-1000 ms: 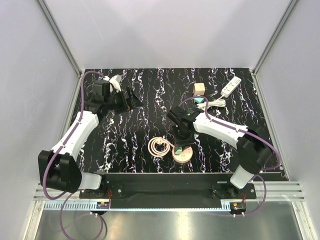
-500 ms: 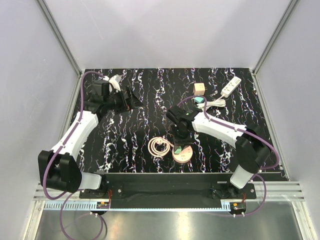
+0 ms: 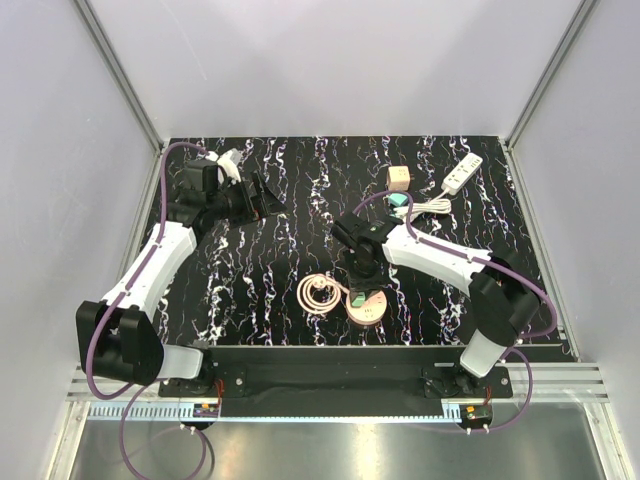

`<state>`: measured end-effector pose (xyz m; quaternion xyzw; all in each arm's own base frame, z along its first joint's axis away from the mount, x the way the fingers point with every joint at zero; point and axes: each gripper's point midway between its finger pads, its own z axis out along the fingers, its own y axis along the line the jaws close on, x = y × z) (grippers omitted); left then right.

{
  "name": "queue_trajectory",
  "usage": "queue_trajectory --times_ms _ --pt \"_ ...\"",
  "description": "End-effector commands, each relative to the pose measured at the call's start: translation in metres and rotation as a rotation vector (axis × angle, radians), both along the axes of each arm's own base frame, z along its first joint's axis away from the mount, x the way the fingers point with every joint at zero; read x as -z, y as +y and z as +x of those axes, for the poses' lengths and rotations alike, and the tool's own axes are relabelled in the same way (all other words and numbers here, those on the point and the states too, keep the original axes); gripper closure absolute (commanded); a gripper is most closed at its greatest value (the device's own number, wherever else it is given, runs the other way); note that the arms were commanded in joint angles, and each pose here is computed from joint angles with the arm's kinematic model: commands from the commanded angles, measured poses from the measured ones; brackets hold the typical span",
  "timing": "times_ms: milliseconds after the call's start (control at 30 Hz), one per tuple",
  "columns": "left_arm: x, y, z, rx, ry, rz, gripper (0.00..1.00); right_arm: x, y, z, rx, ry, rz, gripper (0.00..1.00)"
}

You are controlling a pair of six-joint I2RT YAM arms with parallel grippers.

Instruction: Insert the plug

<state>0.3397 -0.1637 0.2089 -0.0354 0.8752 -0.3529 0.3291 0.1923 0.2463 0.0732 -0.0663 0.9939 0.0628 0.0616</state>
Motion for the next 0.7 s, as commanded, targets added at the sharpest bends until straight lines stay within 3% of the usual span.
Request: queue_trajectory --times_ms 0,167,667 --pt "-0.016 -0.003 0.002 0.014 -0.057 -0.035 0.01 0.003 -0.015 0.002 0.009 -0.036 -0.078 1.0" --pt "-0.016 -0.002 0.002 0.011 -0.058 -0.037 0.01 0.008 -0.003 -0.005 -0.002 -0.033 -0.073 1.0" --pt "-0.014 0.011 0.008 -0.055 -0.055 -0.025 0.01 0.032 0.004 -0.018 -0.022 -0.058 -0.234 1.0"
